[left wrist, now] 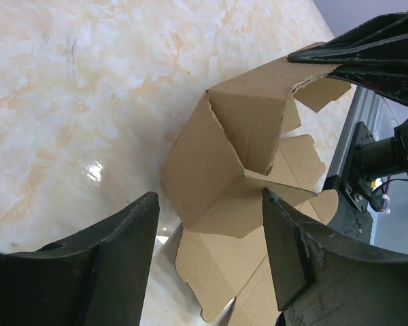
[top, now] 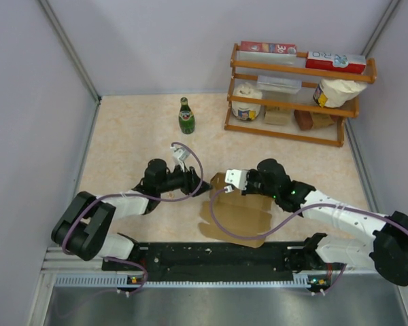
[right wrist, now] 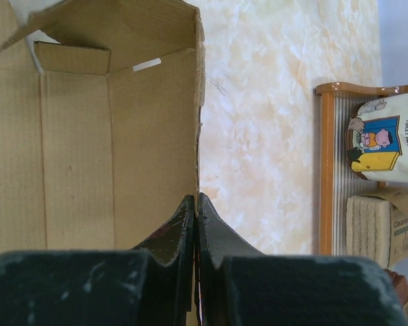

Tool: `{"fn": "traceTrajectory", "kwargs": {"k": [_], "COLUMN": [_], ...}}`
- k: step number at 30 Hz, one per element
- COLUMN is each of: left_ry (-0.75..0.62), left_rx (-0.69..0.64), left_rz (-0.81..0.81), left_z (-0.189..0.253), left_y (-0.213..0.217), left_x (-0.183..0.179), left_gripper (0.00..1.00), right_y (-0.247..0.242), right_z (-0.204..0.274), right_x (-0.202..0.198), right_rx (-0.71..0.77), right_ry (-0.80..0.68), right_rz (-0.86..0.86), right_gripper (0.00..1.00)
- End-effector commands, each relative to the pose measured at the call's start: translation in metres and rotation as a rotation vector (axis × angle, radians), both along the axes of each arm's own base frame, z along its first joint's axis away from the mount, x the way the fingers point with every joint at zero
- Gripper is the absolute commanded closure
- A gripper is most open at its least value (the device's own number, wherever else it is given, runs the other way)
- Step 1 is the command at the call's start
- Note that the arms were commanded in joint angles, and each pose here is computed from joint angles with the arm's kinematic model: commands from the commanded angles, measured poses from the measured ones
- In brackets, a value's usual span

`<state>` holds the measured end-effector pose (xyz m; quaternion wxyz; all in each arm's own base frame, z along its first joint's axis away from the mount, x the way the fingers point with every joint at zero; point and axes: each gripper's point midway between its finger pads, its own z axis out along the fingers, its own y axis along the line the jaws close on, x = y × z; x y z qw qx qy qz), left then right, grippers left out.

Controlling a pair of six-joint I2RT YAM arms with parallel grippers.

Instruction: Fold the paper box

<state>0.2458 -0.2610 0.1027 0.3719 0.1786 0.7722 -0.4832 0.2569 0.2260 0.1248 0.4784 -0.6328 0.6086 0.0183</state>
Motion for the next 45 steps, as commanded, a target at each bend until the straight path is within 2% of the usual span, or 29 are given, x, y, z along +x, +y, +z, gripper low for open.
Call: {"fn": "traceTrajectory", "kwargs": {"k": [1,13,21,27,30,35,37,41,43,45], "left_ry": [-0.085,-0.12,-0.128,-0.127,-0.149,-0.23,-0.278,-0.319,-0.3,-0.224], "left_rx": [-0.035,-0.035,-0.001,0.004,-0.034,-0.11,-0.126,-0.149,-0.12,-0.033], "left_rz": [-0.044,-0.066,-0.039,-0.052,-0.079,-0.098,-0.06,0.131,0.251,0.358], "left_z": [0.009,0.01,0.001,-0.003,0.009,0.056,0.079,0.113,0.113,0.098], "left_y": [-0.007,-0.014,-0.016,-0.019,-0.022,-0.019,-0.011,0.021,0.039,0.053], "left_x": [-0.001,-0.004,0.008,0.01,0.002,-0.009,-0.004,0.026,0.05,0.078], "left_gripper": [0.33,0.33,0.33,0.34,0.34,0.33,0.32,0.3,0.28,0.28], "right_y": [0.009,0.002,0.003,0.004,0.003,0.003,0.003,0.003,0.004,0.006], "right_z": [0.015,0.019,0.004,0.001,-0.001,0.002,0.002,0.004,0.005,0.007], "right_x": [0.007,0.028,0.034,0.035,0.035,0.034,0.033,0.032,0.032,0.032], "right_rx": [0.031,-0.055,-0.154,-0.164,-0.166,-0.141,-0.138,-0.126,-0.116,-0.109], "right_ry": [-0.067,-0.248,-0.313,-0.355,-0.352,-0.343,-0.342,-0.334,-0.333,-0.331], "right_rz": [0.032,0.023,0.051,0.045,0.039,0.026,0.026,0.021,0.022,0.024], "right_gripper": [1.0,1.0,1.0,1.0,1.0,1.0,1.0,1.0,1.0,1.0]}}
